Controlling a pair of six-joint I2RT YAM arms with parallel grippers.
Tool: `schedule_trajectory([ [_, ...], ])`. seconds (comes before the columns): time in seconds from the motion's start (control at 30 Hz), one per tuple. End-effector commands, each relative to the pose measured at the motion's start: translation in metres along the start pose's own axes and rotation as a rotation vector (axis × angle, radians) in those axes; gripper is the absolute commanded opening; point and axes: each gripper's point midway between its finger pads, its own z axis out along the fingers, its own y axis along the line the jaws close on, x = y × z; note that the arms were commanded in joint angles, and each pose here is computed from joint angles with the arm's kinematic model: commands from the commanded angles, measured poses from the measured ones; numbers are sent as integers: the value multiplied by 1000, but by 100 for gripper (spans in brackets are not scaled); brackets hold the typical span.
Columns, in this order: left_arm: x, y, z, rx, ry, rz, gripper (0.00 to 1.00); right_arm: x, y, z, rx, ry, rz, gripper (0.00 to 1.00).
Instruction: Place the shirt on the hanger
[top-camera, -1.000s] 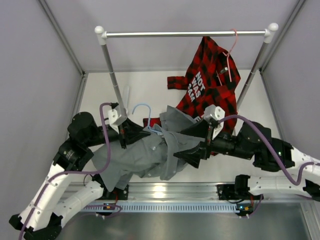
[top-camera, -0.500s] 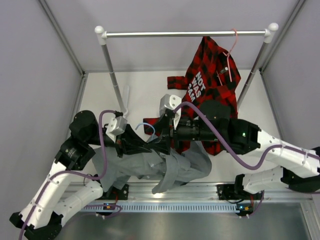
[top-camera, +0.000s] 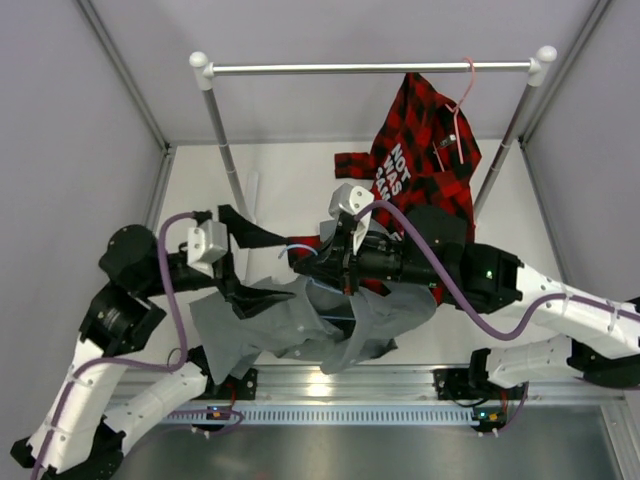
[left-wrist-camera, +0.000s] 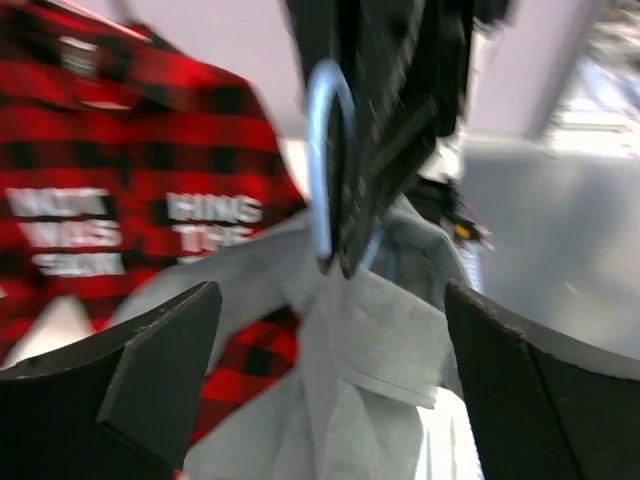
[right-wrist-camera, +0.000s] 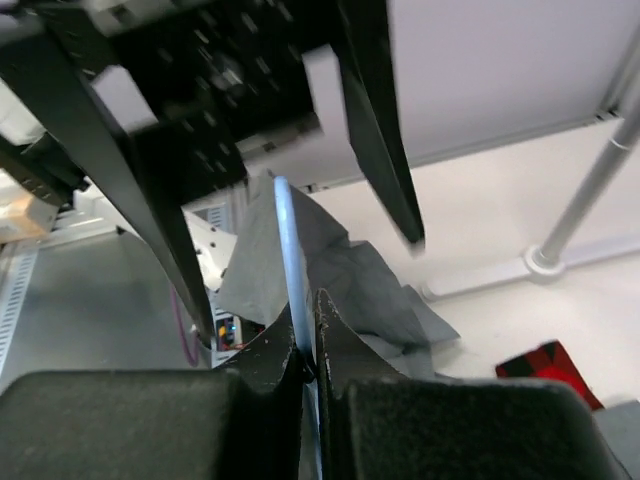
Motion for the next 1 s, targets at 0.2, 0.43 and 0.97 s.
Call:
schedule_trajectory([
  [0.2,-40,69,-126,-949,-220,-57,98,-41,-70,-43,432,-186,93,0],
  [0.43,71,53,-124,-967,-153,-417,96,-68,-92,-57,554,-217,48,0],
  [0.97,115,118,-162,-1427,-194,-538,0,-88,-84,-67,514,-230,45,0],
])
